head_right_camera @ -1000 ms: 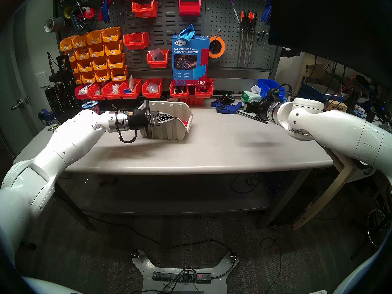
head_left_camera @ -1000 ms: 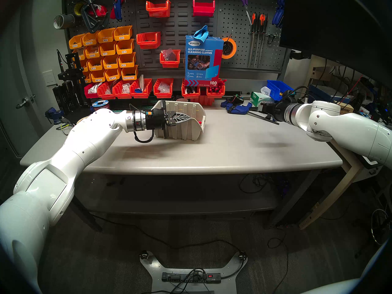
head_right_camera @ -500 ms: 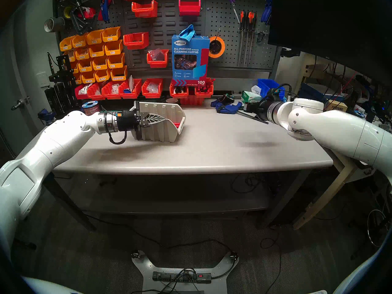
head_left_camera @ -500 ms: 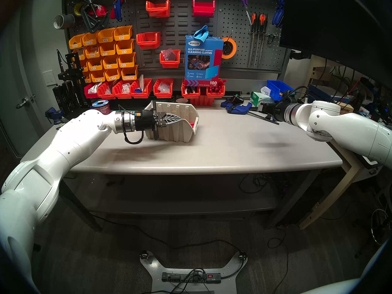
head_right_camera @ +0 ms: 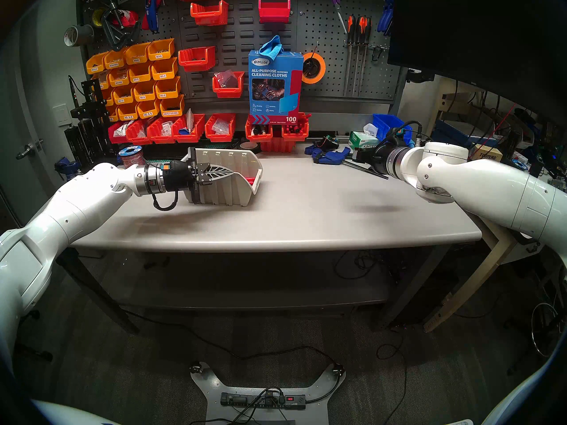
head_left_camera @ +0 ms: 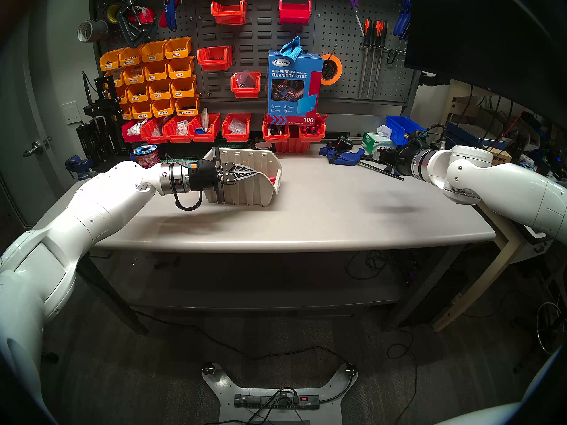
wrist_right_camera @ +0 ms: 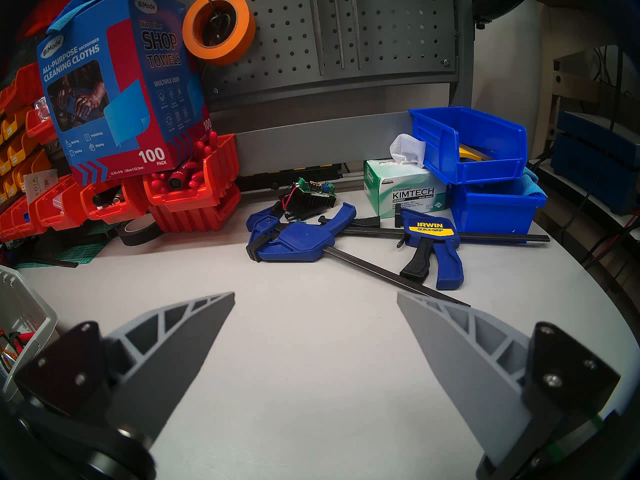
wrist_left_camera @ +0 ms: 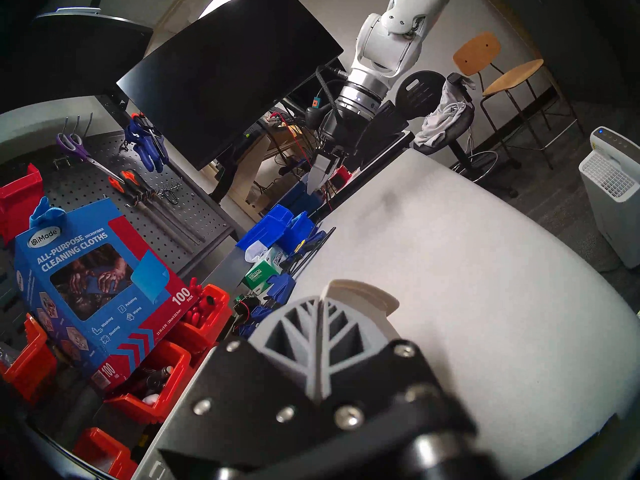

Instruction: Take out tools from the storage box

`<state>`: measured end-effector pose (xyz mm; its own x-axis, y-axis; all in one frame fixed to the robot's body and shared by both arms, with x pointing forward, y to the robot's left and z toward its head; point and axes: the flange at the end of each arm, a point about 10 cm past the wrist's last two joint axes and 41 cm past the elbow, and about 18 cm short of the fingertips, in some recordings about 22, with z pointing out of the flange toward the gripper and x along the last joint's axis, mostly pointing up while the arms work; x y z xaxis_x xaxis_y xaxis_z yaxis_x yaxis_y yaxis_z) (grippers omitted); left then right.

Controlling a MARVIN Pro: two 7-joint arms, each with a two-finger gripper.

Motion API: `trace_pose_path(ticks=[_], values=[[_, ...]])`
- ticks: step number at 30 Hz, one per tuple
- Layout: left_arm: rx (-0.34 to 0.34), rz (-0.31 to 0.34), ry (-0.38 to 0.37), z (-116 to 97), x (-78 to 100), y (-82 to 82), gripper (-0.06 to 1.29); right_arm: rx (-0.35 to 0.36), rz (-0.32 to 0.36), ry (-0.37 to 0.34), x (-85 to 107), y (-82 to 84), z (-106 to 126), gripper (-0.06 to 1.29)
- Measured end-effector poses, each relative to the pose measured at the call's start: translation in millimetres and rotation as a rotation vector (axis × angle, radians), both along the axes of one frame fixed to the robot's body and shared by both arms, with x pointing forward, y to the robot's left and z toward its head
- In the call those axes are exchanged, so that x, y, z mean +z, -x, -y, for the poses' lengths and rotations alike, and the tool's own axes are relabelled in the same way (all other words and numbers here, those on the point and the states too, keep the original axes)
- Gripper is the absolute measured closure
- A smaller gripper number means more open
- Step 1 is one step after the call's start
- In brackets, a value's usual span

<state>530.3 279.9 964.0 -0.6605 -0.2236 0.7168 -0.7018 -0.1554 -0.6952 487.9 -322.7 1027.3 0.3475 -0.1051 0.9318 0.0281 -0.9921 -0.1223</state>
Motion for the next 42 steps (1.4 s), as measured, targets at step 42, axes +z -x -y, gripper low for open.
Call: trace_pose_path(ticks=[42], values=[[-0.085,0.039,0.057,24,-7.1,19.8,1.25,0.000,0.000,0.000,-0.1,0.0,0,0.02]])
